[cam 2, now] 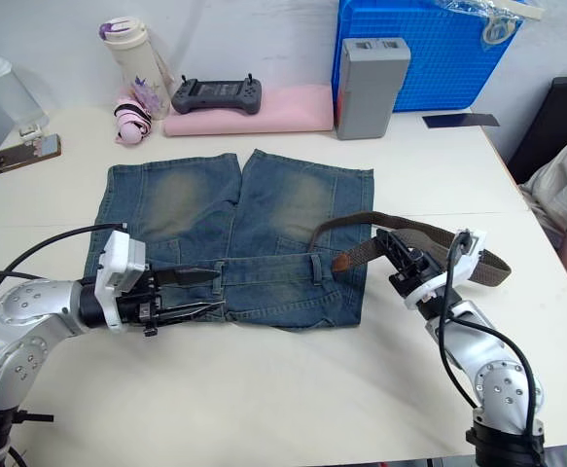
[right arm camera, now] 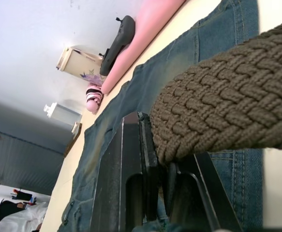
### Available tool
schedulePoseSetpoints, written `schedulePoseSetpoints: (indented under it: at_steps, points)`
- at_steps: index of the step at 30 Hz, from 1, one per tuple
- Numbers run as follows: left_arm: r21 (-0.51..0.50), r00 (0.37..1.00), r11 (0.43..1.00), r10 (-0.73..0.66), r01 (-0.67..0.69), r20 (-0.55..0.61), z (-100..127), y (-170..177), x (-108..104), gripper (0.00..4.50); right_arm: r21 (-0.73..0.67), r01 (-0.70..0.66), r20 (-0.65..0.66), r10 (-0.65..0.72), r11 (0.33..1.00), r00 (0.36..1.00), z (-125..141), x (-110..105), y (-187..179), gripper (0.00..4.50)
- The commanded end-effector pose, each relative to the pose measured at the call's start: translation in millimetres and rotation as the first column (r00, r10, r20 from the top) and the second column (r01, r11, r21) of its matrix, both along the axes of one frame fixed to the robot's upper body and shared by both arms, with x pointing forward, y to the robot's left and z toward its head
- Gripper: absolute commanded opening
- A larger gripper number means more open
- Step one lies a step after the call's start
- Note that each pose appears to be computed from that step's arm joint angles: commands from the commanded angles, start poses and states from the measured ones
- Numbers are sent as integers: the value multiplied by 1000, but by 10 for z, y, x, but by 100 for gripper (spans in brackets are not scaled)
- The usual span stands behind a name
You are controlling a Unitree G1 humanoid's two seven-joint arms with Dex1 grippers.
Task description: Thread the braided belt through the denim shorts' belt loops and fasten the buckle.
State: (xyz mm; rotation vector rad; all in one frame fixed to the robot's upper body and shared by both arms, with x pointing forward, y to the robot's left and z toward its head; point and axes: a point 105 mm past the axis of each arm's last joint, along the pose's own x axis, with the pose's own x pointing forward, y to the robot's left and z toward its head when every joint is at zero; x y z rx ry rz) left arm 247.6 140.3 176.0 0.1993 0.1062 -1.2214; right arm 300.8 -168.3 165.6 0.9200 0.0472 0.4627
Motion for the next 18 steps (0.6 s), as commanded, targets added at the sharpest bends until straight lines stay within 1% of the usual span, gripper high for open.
schedulePoseSetpoints:
  at_steps: [1,5,8,11,13,16,18]
  points:
    - [9,998,999,-32,32,56,107,-46,-11,272,-3,-23,19,23,1000,1000,-23,-9,103,0]
    - [20,998,999,-32,31,62,120,-29,11,272,16,-13,-12,13,1000,1000,-126,12,144,0]
    - [26,997,999,-31,29,65,126,-19,22,272,13,10,-1,-10,1000,1000,-119,3,70,0]
    - [31,997,999,-28,26,67,131,-4,32,272,68,26,65,-31,997,997,95,-37,-91,0]
    - [33,997,999,-28,26,67,129,2,31,272,105,17,94,-27,994,995,198,-66,-126,0]
    - [34,997,999,-29,27,66,125,0,33,272,120,-11,115,-3,993,993,259,-118,-147,0]
    - [32,998,999,-27,25,65,123,-1,33,272,110,-28,102,17,994,995,224,-134,-119,0]
